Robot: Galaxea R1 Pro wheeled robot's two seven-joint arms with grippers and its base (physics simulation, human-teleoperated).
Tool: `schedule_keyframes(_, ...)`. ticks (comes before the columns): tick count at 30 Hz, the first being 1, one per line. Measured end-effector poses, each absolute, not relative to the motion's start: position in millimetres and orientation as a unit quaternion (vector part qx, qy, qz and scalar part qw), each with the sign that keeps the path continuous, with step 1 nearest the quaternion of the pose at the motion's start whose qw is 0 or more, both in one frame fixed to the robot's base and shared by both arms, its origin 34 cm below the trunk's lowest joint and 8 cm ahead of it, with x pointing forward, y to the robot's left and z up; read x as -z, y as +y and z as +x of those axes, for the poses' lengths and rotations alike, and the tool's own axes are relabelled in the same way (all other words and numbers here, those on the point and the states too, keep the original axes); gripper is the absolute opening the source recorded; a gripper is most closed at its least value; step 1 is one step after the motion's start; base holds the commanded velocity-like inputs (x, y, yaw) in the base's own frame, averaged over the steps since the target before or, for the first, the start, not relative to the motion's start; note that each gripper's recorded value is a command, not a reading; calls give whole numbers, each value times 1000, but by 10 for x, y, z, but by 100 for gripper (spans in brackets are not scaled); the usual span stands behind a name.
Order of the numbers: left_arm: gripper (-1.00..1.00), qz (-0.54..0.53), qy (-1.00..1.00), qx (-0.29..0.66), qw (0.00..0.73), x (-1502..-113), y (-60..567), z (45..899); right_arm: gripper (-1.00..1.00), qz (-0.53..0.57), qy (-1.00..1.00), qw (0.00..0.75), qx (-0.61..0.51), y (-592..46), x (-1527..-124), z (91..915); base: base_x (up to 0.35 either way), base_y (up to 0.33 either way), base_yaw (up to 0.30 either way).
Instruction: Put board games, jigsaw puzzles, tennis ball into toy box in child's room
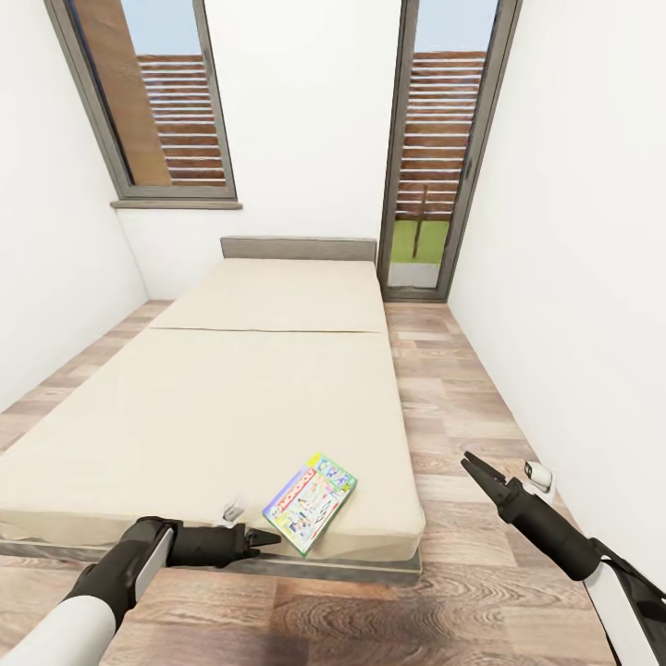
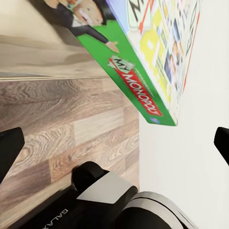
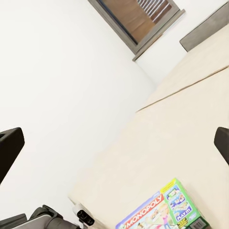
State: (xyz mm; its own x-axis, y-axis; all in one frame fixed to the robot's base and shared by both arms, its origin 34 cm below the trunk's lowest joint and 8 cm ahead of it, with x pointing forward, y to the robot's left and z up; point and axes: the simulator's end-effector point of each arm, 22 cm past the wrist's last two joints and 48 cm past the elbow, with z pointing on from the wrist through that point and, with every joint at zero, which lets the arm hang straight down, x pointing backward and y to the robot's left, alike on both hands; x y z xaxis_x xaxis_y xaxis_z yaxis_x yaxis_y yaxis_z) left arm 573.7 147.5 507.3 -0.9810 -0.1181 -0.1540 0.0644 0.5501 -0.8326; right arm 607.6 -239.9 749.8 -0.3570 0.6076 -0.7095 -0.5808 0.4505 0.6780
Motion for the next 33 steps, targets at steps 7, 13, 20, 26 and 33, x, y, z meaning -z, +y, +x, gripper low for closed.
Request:
schedule_keyframes(7, 100, -15, 875, 474, 96, -5073, 1470, 5736, 100, 10, 636, 567, -524, -2399, -7498, 6076, 12, -104, 0)
schedule_keyframes(13, 100, -14, 875, 474, 96, -5073, 1468, 5735, 100, 11, 635, 567, -524, -2397, -7498, 6076, 44, -180, 0)
schedule_keyframes(20, 100, -14, 875, 474, 96, -5072, 1468, 5734, 100, 11, 635, 567, -524, -2395, -7498, 6076, 14, -52, 0)
schedule_keyframes(26, 100, -14, 875, 474, 96, -5072, 1468, 5734, 100, 11, 635, 567, -524, -2396, -7498, 6076, 3, -12, 0)
schedule_keyframes(33, 100, -14, 875, 474, 96, -5073, 1468, 5735, 100, 10, 636, 567, -524, -2399, -7497, 6076, 1, -3, 0)
